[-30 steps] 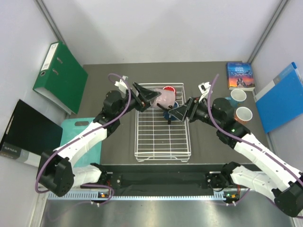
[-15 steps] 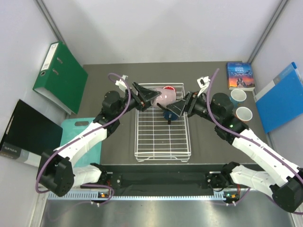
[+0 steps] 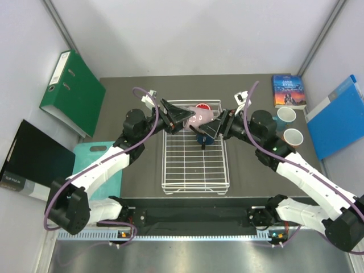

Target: Unload the cups from the dish rack

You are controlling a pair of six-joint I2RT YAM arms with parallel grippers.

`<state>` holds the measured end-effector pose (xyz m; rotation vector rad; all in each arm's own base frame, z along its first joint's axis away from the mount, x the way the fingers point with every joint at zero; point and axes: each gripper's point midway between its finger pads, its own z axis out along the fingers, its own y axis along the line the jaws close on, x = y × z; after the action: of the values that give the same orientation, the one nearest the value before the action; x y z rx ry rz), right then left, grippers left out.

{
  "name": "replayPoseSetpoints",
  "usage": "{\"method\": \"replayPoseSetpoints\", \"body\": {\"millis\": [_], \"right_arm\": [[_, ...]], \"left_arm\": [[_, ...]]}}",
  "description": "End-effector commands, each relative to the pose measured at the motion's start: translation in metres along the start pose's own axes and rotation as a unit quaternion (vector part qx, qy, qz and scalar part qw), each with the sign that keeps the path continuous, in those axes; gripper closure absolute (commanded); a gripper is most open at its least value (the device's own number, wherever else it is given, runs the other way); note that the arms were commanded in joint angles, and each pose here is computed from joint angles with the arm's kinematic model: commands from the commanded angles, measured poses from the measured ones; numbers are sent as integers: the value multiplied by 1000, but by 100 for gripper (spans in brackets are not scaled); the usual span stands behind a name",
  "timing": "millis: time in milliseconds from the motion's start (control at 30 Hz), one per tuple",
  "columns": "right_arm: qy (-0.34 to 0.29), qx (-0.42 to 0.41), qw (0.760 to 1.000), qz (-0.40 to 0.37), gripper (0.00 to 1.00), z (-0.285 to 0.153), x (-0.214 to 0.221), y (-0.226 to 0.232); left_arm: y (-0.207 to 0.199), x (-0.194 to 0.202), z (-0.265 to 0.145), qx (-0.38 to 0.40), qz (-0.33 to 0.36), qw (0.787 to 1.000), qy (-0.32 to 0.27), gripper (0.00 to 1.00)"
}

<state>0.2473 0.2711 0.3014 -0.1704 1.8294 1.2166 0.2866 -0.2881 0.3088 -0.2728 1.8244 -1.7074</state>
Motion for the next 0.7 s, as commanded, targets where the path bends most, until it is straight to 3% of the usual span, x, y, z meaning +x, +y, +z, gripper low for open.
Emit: {"method": "replayPoseSetpoints", "body": {"millis": [0, 167, 433, 567, 667], "right_arm": [[-37, -43, 998, -17, 31, 6, -30, 27], [-50, -51, 997, -13, 38, 12, -35, 28], [-57, -98, 994, 1, 72, 16, -40, 44], [-47, -120, 992, 11, 100, 14, -34, 50], [-56, -126, 990, 8, 100, 9, -36, 54]], "left_arm": [[-51, -6, -5, 92, 29, 995, -5, 100], [-46, 1, -3, 94, 18, 995, 12, 100], [-38, 3, 0, 93, 6, 995, 19, 100], [-35, 4, 2, 91, 5, 996, 23, 100], [-28, 4, 5, 82, 0, 996, 26, 100]]}}
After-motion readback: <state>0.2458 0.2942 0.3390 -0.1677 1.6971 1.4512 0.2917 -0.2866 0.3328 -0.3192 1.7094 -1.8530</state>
